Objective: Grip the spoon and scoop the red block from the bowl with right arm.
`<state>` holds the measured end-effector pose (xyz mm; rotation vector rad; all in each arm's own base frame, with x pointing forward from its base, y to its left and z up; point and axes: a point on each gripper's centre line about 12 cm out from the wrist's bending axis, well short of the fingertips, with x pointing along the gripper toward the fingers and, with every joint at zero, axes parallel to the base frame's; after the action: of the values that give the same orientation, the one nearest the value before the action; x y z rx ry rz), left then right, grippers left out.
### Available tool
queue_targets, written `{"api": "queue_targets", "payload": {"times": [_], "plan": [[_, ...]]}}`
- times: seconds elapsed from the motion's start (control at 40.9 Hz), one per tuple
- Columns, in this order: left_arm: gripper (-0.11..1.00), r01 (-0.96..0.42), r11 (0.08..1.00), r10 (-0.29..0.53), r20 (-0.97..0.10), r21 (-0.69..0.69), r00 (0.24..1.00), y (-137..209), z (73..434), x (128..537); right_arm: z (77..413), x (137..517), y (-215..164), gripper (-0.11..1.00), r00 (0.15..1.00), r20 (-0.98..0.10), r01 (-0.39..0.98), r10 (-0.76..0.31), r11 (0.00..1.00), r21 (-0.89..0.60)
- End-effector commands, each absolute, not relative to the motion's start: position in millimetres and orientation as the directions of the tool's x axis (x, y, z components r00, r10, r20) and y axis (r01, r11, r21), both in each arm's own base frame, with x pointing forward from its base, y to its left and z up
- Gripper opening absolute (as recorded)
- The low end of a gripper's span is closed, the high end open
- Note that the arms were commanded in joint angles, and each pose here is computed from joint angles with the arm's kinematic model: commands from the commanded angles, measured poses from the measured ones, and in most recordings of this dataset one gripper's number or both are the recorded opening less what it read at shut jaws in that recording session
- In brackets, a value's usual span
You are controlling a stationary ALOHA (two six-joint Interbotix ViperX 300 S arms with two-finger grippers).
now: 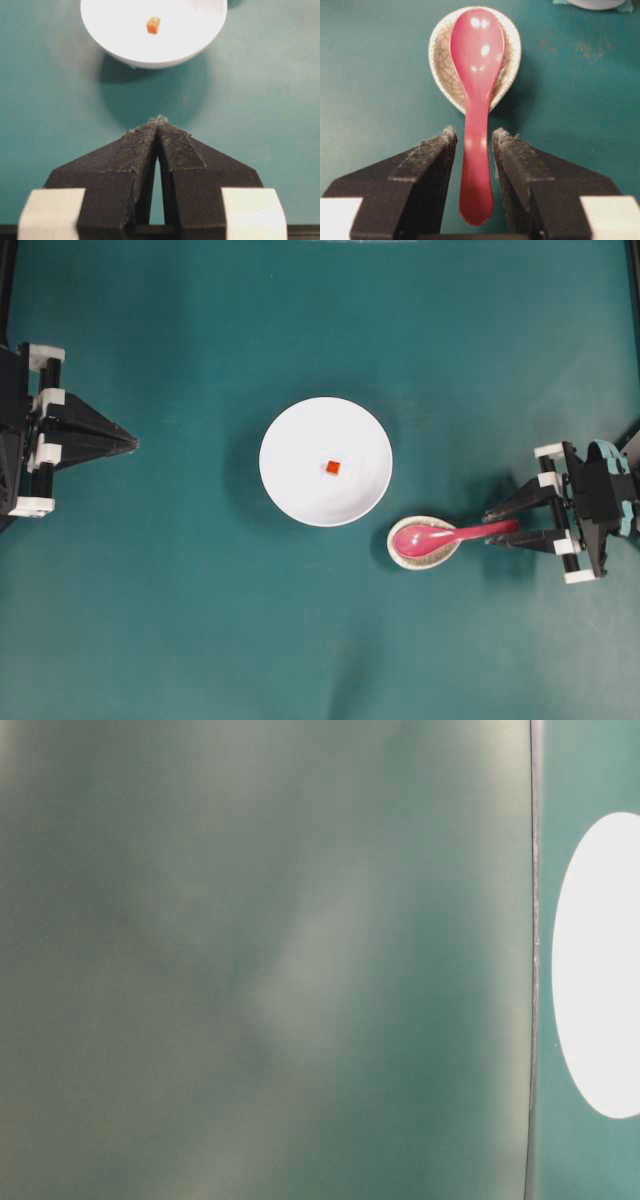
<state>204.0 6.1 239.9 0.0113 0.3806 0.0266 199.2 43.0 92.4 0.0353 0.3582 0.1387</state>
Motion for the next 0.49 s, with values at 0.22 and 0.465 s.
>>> {"api": "queue_targets", "payload": {"times": [0.22, 0.465], "plan": [[0.00, -0.026, 0.999, 0.031, -0.356, 0.020, 0.934, 6.8, 246.5, 207.1, 93.6, 200.6, 43.6, 0.43, 0.935, -0.324, -0.132, 0.144, 0.990, 0.058], [0.00, -0.026, 0.999, 0.031, -0.354, 0.020, 0.935, 6.8, 246.8, 206.9, 89.1, 199.8, 43.7, 0.43, 0.928, -0.344, -0.132, 0.143, 0.990, 0.055]]}}
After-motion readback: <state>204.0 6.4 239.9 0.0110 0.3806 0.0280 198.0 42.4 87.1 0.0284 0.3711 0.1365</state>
